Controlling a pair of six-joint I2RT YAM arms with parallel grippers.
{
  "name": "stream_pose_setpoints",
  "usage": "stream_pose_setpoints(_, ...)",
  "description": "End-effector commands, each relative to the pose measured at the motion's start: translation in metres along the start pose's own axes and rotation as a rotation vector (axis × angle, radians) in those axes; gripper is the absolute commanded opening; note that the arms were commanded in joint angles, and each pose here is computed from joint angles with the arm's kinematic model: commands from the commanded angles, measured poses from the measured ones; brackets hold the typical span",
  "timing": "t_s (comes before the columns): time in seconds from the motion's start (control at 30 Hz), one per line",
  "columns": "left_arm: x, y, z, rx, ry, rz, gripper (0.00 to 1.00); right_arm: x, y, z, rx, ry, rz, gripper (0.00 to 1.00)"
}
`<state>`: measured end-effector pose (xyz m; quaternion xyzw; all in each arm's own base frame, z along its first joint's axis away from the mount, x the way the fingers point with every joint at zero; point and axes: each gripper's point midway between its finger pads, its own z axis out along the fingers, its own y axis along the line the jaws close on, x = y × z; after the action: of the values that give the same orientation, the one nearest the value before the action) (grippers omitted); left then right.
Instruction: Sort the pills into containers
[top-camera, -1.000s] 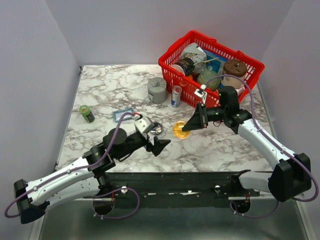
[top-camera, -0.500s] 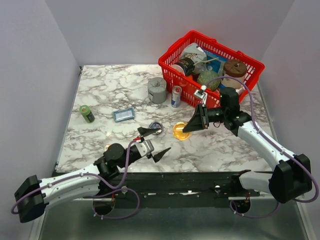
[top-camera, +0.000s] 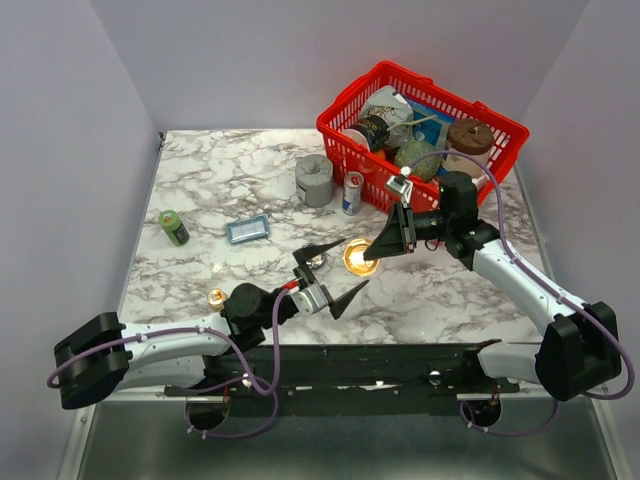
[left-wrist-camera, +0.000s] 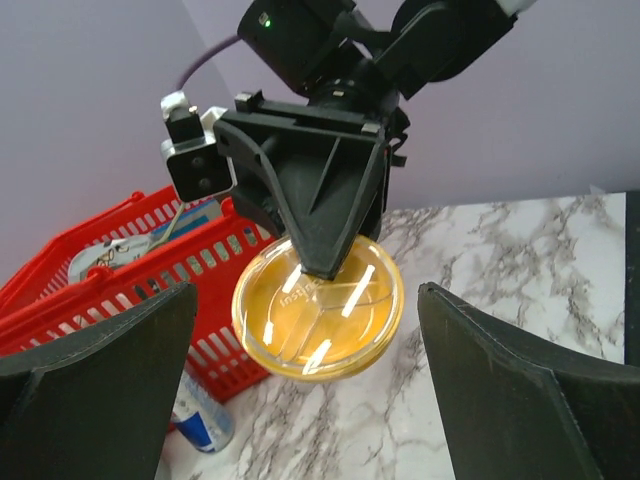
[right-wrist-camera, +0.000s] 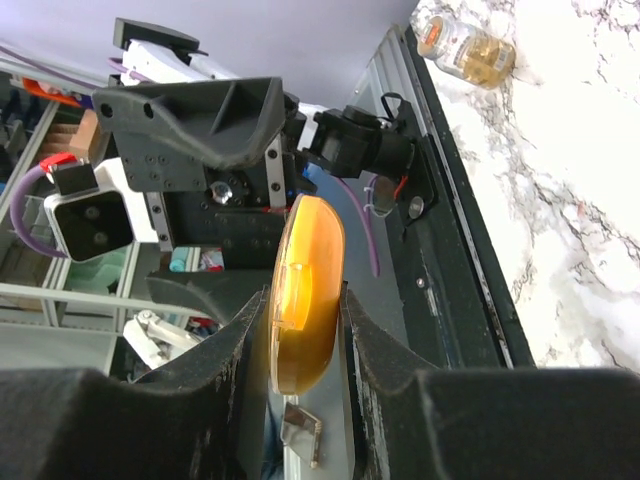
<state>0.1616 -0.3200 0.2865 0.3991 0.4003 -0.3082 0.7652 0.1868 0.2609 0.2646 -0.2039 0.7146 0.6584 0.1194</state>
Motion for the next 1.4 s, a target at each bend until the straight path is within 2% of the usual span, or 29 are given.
stream_pose_setpoints(0.0, -0.026, -0.004, 0.012, 0.008, -0.110, -0.021, 0.99, -0.007, 0.015, 0.001, -0.050, 0.013, -0.029, 0.26)
stream_pose_setpoints(0.2, -0.013, 0.003, 0.017, -0.052, -0.060, -0.010, 0.99, -0.006, 0.020, 0.000, -0.070, 0.009, -0.024, 0.26)
stream_pose_setpoints(0.53, -0.013, 0.018, 0.019, -0.136, -0.065, -0.006, 0.99, -0.003, 0.017, 0.000, -0.069, 0.005, -0.016, 0.26)
stream_pose_setpoints(0.87, -0.002, 0.003, 0.024, -0.065, -0.035, -0.007, 0.99, -0.002, 0.019, 0.000, -0.079, 0.006, -0.007, 0.26)
stream_pose_setpoints(1.1, -0.001, -0.001, 0.024, -0.023, -0.020, 0.043, 0.99, 0.003, 0.019, 0.000, -0.083, 0.016, -0.014, 0.26)
stream_pose_setpoints(1.37, 0.006, -0.023, 0.015, 0.155, 0.062, 0.085, 0.99, 0.013, 0.021, 0.001, -0.102, 0.064, -0.041, 0.26)
